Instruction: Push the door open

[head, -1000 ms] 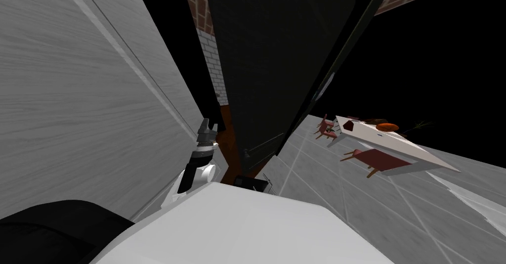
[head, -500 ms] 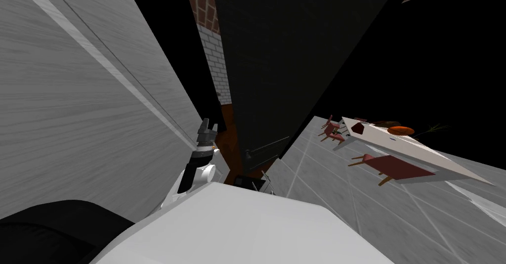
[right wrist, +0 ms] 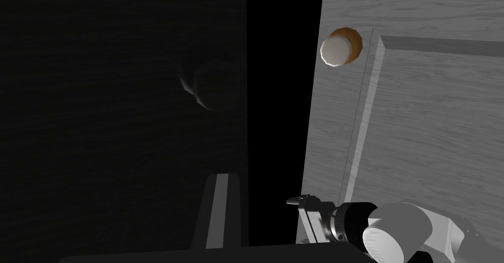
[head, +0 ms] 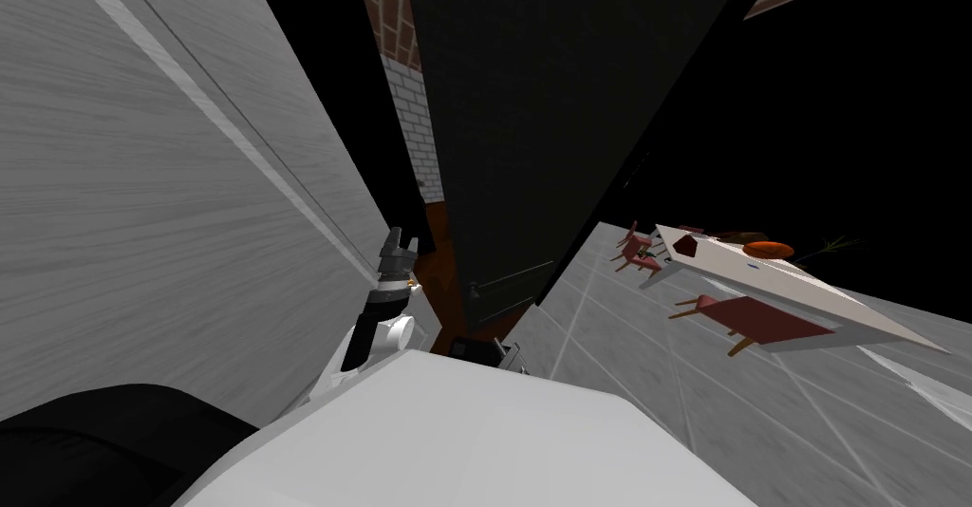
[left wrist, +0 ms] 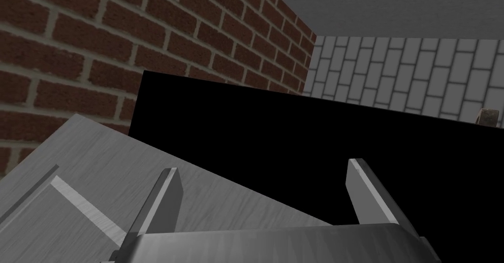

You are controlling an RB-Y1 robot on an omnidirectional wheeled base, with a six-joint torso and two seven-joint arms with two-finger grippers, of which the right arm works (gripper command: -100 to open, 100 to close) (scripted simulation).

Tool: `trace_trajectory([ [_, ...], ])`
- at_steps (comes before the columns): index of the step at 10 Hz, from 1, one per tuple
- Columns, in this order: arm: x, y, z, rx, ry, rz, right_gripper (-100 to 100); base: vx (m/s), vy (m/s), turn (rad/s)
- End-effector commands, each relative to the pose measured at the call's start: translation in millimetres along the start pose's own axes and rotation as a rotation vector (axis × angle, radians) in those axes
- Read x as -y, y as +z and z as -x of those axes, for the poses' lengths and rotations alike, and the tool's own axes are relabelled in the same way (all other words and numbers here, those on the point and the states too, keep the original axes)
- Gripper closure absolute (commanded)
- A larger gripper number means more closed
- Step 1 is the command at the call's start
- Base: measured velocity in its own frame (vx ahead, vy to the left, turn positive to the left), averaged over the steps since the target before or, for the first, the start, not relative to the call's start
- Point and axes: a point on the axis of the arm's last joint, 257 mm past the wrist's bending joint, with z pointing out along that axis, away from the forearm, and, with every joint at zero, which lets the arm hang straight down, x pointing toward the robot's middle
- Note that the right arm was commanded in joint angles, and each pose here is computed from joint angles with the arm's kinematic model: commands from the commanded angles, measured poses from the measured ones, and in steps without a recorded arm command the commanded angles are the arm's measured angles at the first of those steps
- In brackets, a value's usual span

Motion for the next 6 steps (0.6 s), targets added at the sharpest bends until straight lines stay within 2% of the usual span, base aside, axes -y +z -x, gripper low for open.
trace_trajectory([
  [1, 0.0, 0.1, 0.1, 0.000, 0.000, 0.000, 100, 0.000, 0.000, 0.000],
  [2, 15.6, 1.5, -2.7, -0.007, -0.012, -0.030, -100, -0.055, -0.020, 0.011],
  [6, 51.3, 8.5, -6.0, -0.015, -0.032, -0.106, -100, -0.100, -0.045, 0.018],
])
